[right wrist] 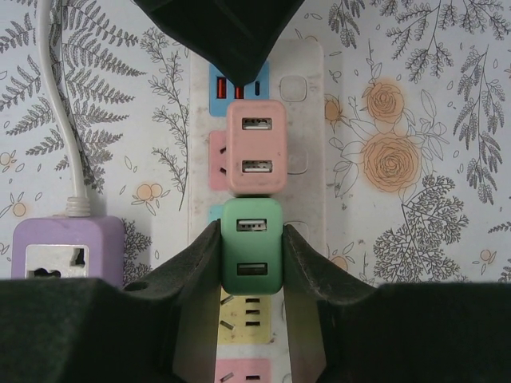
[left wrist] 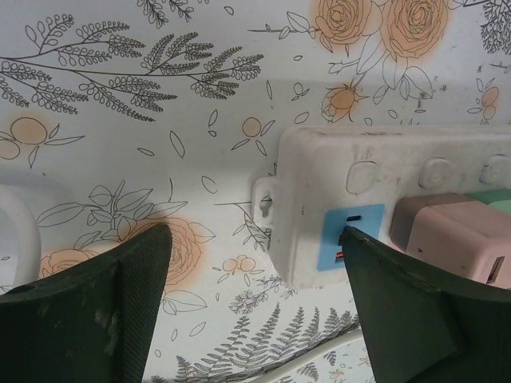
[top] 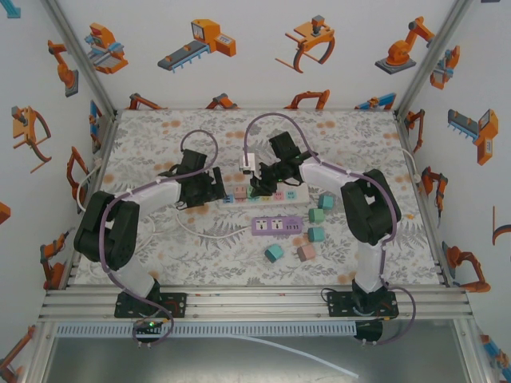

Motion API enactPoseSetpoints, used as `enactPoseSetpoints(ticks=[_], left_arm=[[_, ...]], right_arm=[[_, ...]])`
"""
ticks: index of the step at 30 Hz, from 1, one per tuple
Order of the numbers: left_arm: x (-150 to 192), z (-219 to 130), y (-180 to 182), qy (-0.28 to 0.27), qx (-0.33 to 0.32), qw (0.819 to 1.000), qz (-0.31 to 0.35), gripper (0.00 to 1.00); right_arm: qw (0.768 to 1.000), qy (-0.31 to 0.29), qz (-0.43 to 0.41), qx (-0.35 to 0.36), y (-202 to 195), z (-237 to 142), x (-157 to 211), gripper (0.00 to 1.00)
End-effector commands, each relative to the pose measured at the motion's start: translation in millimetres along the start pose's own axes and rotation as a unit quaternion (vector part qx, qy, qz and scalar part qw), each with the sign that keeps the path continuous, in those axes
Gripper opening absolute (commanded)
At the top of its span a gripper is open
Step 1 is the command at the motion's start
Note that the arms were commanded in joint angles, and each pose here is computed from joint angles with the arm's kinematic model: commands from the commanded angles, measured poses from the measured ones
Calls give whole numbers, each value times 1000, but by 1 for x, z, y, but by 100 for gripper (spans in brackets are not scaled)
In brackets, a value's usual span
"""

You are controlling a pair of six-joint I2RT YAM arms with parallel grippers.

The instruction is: Pull the plug off the socket

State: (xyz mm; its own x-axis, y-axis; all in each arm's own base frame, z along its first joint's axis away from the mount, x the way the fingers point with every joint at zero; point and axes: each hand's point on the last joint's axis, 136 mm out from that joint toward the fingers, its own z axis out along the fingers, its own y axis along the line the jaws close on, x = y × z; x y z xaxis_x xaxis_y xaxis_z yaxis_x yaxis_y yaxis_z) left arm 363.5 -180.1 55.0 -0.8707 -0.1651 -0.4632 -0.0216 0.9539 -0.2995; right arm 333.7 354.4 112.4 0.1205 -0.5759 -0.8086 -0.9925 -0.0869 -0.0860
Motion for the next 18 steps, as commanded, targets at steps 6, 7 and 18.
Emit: enactPoseSetpoints(ticks=[6,7,18], left_arm=[[33,12,38,53,-129,987,75,79],[33,12,39,52,-139,985,83,79],[35,11,33,51,-139,985,91,79]], right_arm=[[997,-72,-27,-7,-6,-15,-53,21],[997,-74,-27,-6,-6,-15,-54,21],[997,-76,-35,7,-5,-25,-62,19]])
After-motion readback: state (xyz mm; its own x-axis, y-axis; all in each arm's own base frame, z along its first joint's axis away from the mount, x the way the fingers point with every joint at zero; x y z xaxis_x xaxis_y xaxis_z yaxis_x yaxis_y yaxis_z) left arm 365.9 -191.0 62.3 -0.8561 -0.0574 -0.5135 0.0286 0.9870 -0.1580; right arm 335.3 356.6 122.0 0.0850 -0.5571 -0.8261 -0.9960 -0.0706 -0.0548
